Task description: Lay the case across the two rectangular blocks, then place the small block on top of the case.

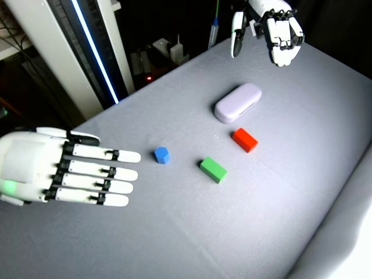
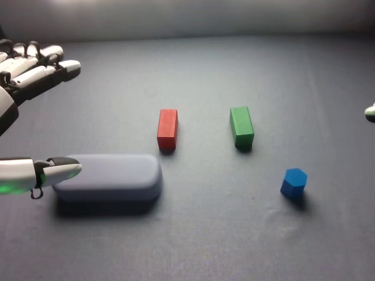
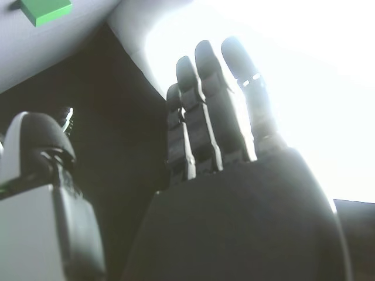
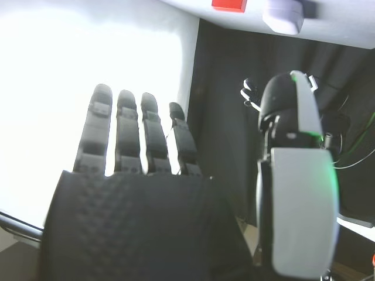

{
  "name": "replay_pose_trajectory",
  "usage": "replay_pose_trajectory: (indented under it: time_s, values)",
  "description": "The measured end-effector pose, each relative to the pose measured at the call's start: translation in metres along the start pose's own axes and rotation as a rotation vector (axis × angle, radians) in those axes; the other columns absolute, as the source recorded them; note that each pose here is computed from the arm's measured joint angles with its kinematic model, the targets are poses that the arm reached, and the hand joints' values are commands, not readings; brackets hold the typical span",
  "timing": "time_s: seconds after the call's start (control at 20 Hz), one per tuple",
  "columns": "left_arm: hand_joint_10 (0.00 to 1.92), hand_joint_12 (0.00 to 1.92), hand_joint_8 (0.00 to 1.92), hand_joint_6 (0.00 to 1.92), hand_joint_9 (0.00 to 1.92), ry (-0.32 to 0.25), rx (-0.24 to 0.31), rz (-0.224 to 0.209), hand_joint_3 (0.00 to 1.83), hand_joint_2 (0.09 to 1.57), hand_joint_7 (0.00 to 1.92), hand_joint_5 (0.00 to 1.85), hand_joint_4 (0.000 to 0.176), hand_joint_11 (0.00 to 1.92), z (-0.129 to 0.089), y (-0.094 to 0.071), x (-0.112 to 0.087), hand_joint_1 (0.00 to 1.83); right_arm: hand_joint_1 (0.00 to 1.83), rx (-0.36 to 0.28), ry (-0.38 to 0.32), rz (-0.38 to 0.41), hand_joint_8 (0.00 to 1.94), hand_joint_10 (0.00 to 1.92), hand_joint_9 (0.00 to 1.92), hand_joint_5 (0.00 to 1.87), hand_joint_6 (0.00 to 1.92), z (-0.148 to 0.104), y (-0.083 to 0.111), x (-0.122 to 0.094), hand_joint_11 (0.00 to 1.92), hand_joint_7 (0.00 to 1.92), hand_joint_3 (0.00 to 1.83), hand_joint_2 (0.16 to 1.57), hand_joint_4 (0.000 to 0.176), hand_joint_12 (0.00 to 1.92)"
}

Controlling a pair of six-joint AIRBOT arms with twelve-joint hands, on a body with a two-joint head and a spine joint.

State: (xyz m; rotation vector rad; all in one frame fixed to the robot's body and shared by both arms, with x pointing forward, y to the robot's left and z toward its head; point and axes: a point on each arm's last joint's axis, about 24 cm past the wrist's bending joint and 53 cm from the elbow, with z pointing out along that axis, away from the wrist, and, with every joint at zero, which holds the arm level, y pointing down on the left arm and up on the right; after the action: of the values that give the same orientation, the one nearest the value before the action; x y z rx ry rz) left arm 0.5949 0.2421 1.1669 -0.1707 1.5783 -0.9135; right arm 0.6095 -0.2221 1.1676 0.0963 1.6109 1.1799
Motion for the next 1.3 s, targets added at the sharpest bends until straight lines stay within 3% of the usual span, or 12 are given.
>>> replay_pose_trajectory:
  time_s: [0.15,0.25,0.3,0.35,0.4,0.5,0.7,0.85,1.0,1.05,1.25,1.3]
  values:
    - [0.00,0.32,0.00,0.00,0.15,0.001,0.000,0.000,0.00,0.94,0.10,0.24,0.000,0.00,0.000,0.000,0.000,0.73,0.65,-0.001,-0.001,0.000,0.01,0.02,0.44,0.45,0.00,0.000,0.000,0.000,0.16,0.44,0.01,1.32,0.000,0.75]
    - [0.01,0.23,0.01,0.00,0.13,0.001,0.000,0.000,0.00,0.92,0.09,0.21,0.044,0.00,0.000,0.000,0.000,0.71,0.66,-0.002,0.000,0.000,0.00,0.02,0.44,0.45,0.00,0.000,0.000,0.000,0.16,0.43,0.00,1.32,0.000,0.74]
    - [0.00,0.30,0.00,0.00,0.14,0.001,0.000,0.000,0.00,0.88,0.12,0.24,0.053,0.00,0.000,0.000,0.000,0.77,0.67,-0.002,-0.001,0.000,0.01,0.02,0.44,0.46,0.00,0.000,0.000,0.000,0.17,0.44,0.00,1.32,0.000,0.75]
    - [0.00,0.32,0.00,0.00,0.14,0.002,0.001,0.000,0.00,0.87,0.13,0.22,0.079,0.00,0.000,0.000,0.000,0.75,0.64,-0.001,-0.001,0.000,0.00,0.01,0.44,0.46,0.00,0.000,0.000,0.000,0.16,0.44,0.00,1.32,0.000,0.74]
    - [0.00,0.38,0.00,0.00,0.15,0.004,0.000,0.002,0.00,0.85,0.15,0.21,0.093,0.00,0.000,0.000,0.001,0.76,0.62,-0.001,-0.001,0.000,0.00,0.01,0.43,0.46,0.00,0.000,0.000,0.000,0.16,0.43,0.00,1.32,0.000,0.73]
    - [0.00,0.50,0.00,0.00,0.18,0.025,-0.007,0.013,0.00,0.82,0.18,0.24,0.072,0.00,0.002,0.003,0.003,0.78,0.59,-0.004,-0.002,0.000,0.00,0.00,0.42,0.45,0.00,0.001,0.001,-0.001,0.15,0.41,0.00,1.33,0.000,0.72]
    - [0.01,0.61,0.00,0.00,0.25,0.110,-0.043,0.038,0.00,0.78,0.19,0.26,0.087,0.00,0.006,0.016,0.021,0.77,0.58,-0.015,0.001,-0.003,0.00,0.00,0.43,0.46,0.00,0.003,0.005,0.000,0.17,0.42,0.00,1.32,0.000,0.72]
    - [0.00,0.52,0.00,0.00,0.23,0.204,-0.068,0.079,0.00,0.77,0.17,0.27,0.082,0.00,0.012,0.025,0.037,0.79,0.61,-0.031,0.010,-0.012,0.00,0.00,0.44,0.46,0.00,0.009,0.010,0.000,0.18,0.43,0.00,1.32,0.000,0.72]
    - [0.01,0.54,0.00,0.00,0.25,0.267,-0.113,0.100,0.00,0.78,0.20,0.30,0.059,0.00,0.018,0.040,0.049,0.79,0.61,-0.023,0.024,-0.018,0.01,0.01,0.47,0.47,0.00,0.009,0.008,0.003,0.22,0.45,0.00,1.31,0.000,0.73]
    - [0.00,0.51,0.00,0.00,0.24,0.286,-0.122,0.106,0.00,0.78,0.19,0.29,0.076,0.00,0.020,0.043,0.053,0.80,0.63,-0.022,0.024,-0.018,0.01,0.01,0.47,0.47,0.00,0.009,0.008,0.003,0.22,0.45,0.00,1.31,0.000,0.73]
    - [0.01,0.58,0.00,0.00,0.29,0.354,-0.125,0.131,0.00,0.79,0.23,0.31,0.081,0.00,0.033,0.048,0.074,0.81,0.62,-0.023,0.024,-0.020,0.01,0.01,0.47,0.48,0.00,0.009,0.008,0.002,0.21,0.46,0.00,1.31,0.000,0.72]
    - [0.01,0.59,0.01,0.01,0.30,0.364,-0.133,0.130,0.00,0.79,0.24,0.33,0.069,0.00,0.035,0.051,0.078,0.83,0.60,-0.023,0.025,-0.020,0.00,0.00,0.47,0.48,0.00,0.009,0.008,0.002,0.20,0.45,0.00,1.31,0.000,0.72]
